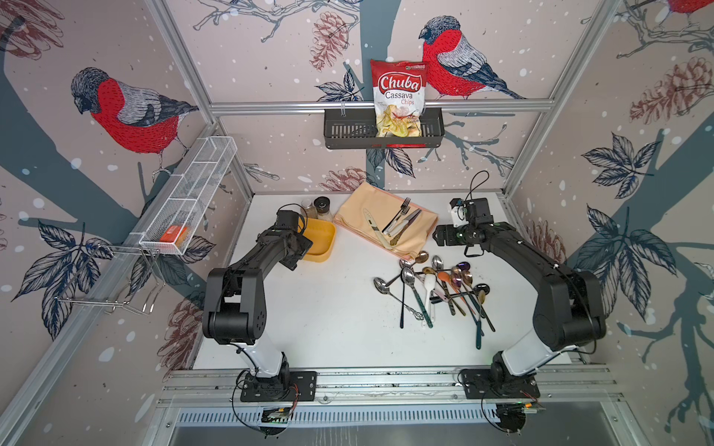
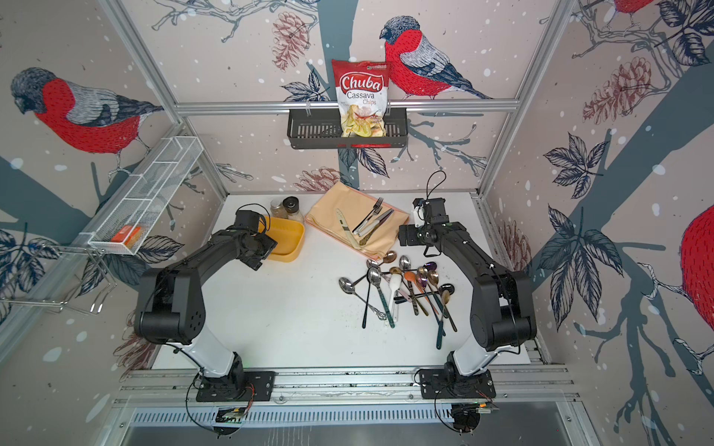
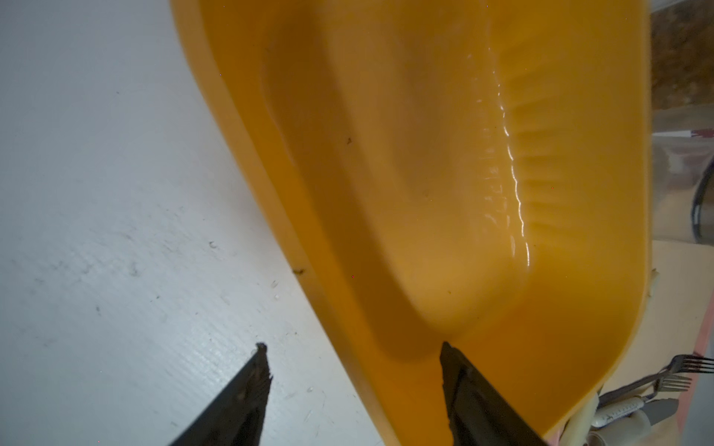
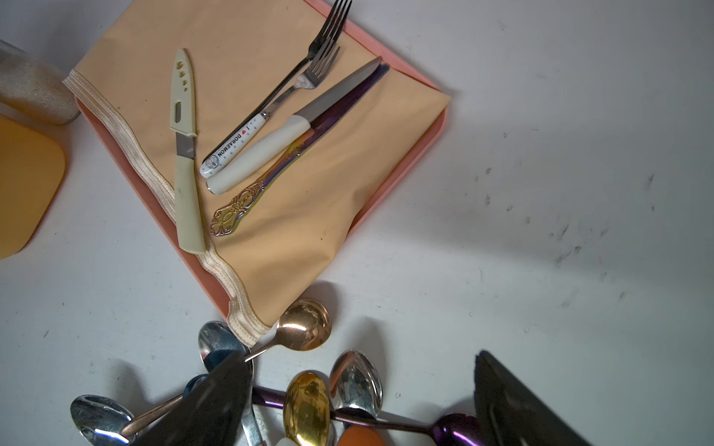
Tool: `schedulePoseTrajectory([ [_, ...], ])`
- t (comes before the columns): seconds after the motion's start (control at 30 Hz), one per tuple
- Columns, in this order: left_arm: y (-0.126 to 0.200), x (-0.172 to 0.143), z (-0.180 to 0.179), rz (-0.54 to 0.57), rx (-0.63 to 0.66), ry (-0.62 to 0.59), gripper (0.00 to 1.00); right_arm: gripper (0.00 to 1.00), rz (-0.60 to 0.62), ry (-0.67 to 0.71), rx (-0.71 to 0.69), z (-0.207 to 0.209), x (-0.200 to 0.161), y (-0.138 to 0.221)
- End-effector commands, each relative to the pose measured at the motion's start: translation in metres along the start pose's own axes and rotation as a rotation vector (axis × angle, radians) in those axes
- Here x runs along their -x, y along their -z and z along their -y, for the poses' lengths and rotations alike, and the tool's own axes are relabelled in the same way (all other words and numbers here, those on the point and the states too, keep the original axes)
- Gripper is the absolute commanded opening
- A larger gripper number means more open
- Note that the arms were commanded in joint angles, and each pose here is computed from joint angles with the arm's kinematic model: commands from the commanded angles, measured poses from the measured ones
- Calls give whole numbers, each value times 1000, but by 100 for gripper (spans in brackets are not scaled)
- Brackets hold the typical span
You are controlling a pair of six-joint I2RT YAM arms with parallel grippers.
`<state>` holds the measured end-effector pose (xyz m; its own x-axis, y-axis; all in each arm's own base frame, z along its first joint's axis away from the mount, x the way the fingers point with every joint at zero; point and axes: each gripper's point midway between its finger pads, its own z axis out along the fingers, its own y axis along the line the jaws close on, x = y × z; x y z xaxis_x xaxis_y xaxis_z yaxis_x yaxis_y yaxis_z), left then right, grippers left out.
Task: Put the spoon into the storage box
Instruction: Move the storage box to the center of the board.
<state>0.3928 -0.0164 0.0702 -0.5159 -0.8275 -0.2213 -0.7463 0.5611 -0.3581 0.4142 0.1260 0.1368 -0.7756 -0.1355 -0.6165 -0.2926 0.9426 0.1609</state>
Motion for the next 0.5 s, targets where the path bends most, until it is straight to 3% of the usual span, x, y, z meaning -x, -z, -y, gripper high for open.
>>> schedulePoseTrajectory([
  [0.0,-3,-10,-6,-39,-1,-32,66,91,-7,15,13,-3,-2,1],
  [0.13,-6,-19,-15,-54,-4,-35,52,89,-25,19,22,-8,-6,-3],
  [0.47,6,-34,-35,-88,23,-117,29,86,-71,66,35,-24,-12,-8],
])
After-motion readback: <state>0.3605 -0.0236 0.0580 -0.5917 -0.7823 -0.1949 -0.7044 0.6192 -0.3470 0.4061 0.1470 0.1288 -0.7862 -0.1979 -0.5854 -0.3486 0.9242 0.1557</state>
